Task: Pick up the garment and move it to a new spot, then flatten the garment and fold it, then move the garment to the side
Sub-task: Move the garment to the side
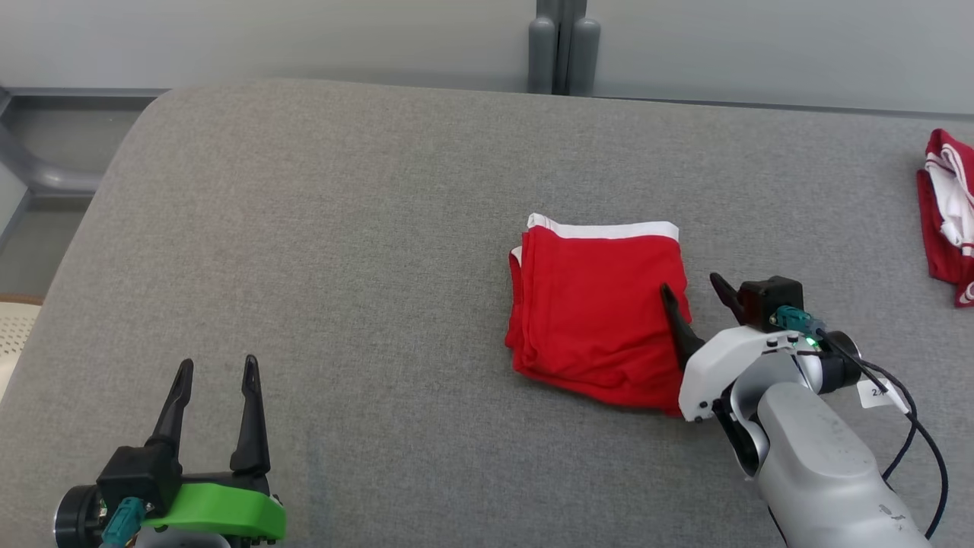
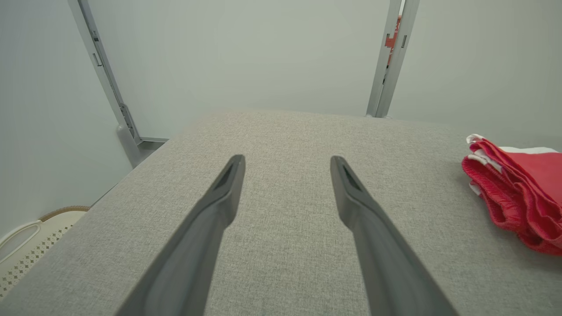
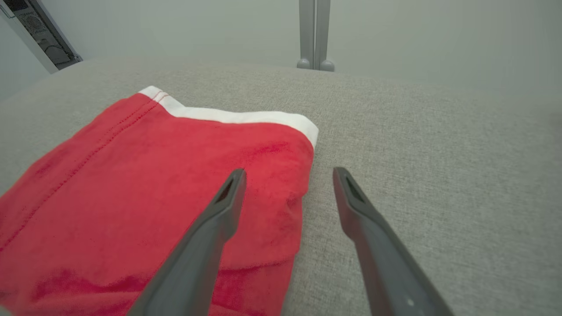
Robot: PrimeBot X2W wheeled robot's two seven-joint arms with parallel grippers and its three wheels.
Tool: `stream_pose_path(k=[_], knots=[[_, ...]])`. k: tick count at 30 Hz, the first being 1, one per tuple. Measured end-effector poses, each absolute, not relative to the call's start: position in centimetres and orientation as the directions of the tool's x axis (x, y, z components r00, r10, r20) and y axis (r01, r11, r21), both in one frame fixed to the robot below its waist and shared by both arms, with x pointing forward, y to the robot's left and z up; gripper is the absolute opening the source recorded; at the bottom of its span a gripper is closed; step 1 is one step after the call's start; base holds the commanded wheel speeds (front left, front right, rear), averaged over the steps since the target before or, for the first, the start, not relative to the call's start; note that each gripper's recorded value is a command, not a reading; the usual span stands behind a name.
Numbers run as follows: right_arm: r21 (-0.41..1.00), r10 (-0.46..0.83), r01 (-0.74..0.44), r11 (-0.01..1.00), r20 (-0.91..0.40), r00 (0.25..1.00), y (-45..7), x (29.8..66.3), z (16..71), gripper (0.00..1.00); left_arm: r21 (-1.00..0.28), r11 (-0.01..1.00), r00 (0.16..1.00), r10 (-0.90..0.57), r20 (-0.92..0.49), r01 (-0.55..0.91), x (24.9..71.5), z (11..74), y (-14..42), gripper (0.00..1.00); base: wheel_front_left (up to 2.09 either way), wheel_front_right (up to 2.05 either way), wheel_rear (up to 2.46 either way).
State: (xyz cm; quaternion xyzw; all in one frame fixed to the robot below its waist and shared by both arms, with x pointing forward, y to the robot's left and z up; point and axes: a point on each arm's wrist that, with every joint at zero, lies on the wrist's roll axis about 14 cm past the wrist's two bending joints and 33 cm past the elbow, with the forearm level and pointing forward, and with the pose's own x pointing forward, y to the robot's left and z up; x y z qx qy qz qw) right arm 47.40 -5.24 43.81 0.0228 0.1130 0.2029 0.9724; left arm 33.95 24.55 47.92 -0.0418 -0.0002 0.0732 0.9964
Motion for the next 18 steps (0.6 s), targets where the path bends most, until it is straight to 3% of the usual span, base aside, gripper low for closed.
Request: stream_pose_path(k=[9,10,11,12,18], knots=[[0.138,0.41,-0.386,0.912,-0.339,0.847,-4.3,46.1,39.3,1.0,-0.082,0.983,0.986,0.164,-0.026,-0.165,33.9,47.3,25.0,1.0,0.0,0.0,0.0],[0.153,0.407,-0.377,0.913,-0.349,0.844,-4.2,45.9,39.0,0.94,-0.082,0.983,0.986,0.163,-0.026,-0.165,34.0,47.4,25.0,1.0,0.0,0.0,0.0],[0.158,0.408,-0.376,0.913,-0.355,0.841,-4.1,45.8,38.8,0.27,-0.083,0.983,0.986,0.163,-0.026,-0.165,34.0,47.4,25.0,1.0,0.0,0.0,0.0],[0.161,0.409,-0.376,0.913,-0.357,0.84,-4.1,45.8,38.8,0.02,-0.082,0.983,0.986,0.163,-0.026,-0.165,34.0,47.4,25.0,1.0,0.0,0.0,0.0],[0.161,0.415,-0.382,0.91,-0.358,0.837,-4.0,45.9,38.9,0.0,-0.085,0.984,0.987,0.156,-0.028,-0.158,34.2,47.3,24.8,1.0,0.0,0.0,0.0]])
